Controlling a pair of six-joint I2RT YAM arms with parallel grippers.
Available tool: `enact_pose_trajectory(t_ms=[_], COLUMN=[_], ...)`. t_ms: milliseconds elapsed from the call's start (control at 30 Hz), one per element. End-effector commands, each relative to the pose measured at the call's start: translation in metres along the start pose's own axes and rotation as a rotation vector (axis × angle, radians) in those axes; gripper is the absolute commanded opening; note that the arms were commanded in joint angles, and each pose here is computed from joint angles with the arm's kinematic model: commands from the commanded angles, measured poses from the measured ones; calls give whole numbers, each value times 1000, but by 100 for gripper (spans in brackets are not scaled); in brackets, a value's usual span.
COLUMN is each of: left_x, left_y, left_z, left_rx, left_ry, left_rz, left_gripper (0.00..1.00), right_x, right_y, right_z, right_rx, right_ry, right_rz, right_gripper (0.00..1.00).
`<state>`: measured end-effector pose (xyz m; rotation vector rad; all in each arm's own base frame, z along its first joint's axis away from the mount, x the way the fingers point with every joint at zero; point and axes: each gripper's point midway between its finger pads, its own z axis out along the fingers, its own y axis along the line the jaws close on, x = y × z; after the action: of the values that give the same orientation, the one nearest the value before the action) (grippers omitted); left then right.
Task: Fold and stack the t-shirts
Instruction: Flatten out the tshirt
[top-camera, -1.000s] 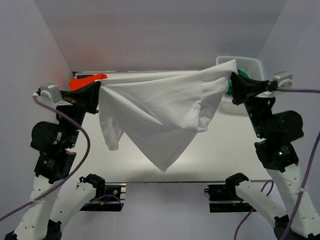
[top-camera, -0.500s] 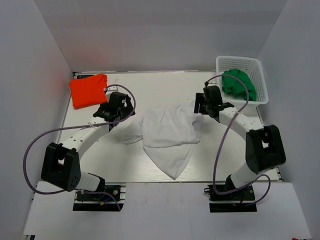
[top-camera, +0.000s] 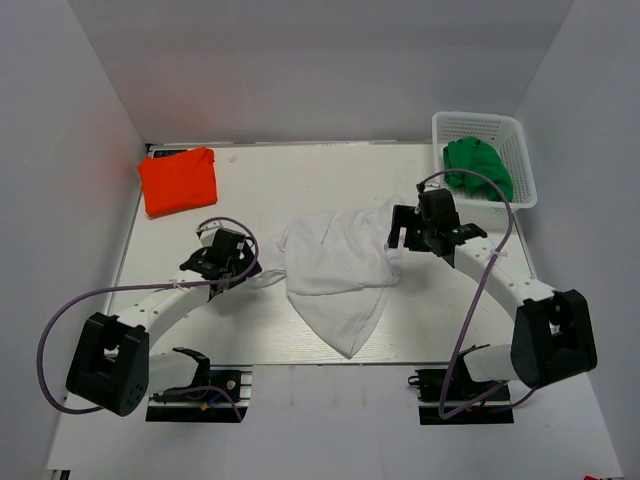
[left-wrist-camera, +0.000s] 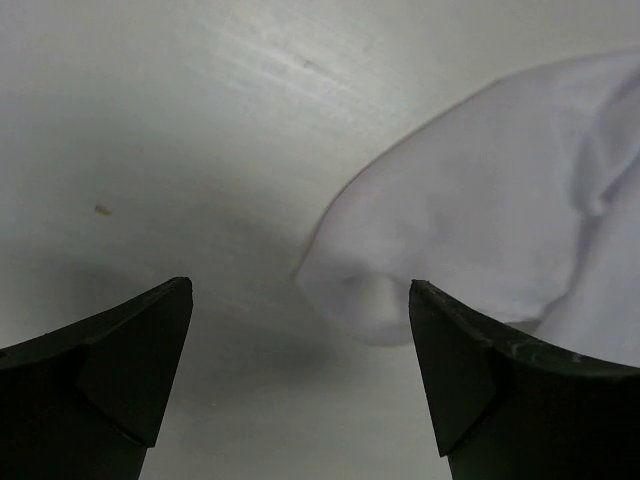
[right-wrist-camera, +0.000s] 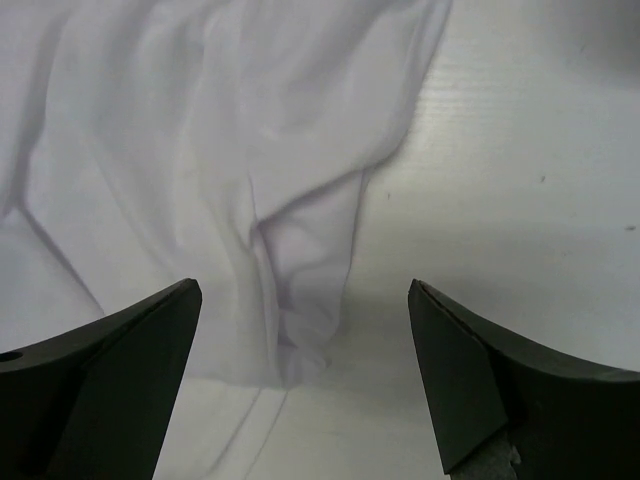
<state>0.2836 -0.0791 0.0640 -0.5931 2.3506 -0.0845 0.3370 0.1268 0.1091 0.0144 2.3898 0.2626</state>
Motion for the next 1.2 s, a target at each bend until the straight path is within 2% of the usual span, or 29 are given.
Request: enact_pose_trajectory(t_ms=[0,167,267,367,400,433,500,533,567,600,667,700,733,767,800,967,1000,1067,1133,1167], left_x=[20,20,30,39,39,47,50,50,54,54,52,50,43,35,25,-42,-61,-93,-137,-148], left_y=[2,-7,-3,-6,-6,-9,-15,-18,-17,-20,-22,-21,-22,-25,-27,-56,-65,-77,-83,-83], left_z=[3,10,21,31,34,35,41,40,42,42,43,43,40,38,36,-2,-16,-51,-97,-112], left_rx=[34,99,70,64,65,80,108,122,121,139,140,130,132,135,130,228,257,340,399,417], left_ry=[44,18,48,79,78,97,108,106,125,124,123,118,93,66,38,-169,-225,-333,-490,-531], left_rz=[-46,-32,-10,18,29,51,57,65,69,79,89,89,84,77,71,28,34,11,-30,-52], left_gripper=[99,94,90,77,70,67,58,48,43,37,0,0,0,0,0,0,0,0,0,0], right_x=[26,64,86,105,107,108,109,106,100,105,91,92,87,83,75,25,-5,-31,-72,-79], right_y=[12,18,16,15,14,15,19,23,26,29,39,36,37,40,35,48,57,55,59,59], right_z=[-16,-24,-22,-17,-14,-12,-8,-5,-3,2,7,12,14,14,16,-6,-26,-42,-86,-96], right_rx=[-96,-151,-147,-142,-139,-140,-148,-154,-163,-165,-182,-160,-156,-159,-122,-144,-172,-150,-178,-177], right_ry=[53,127,183,224,227,229,224,221,207,232,200,207,196,189,164,7,-94,-185,-354,-385], right_rz=[-59,-116,-144,-168,-170,-166,-170,-172,-167,-173,-167,-163,-152,-145,-140,-127,-113,-100,-108,-105], right_gripper=[90,90,90,90,90,90,86,82,79,71,59,36,21,6,0,0,0,0,0,0])
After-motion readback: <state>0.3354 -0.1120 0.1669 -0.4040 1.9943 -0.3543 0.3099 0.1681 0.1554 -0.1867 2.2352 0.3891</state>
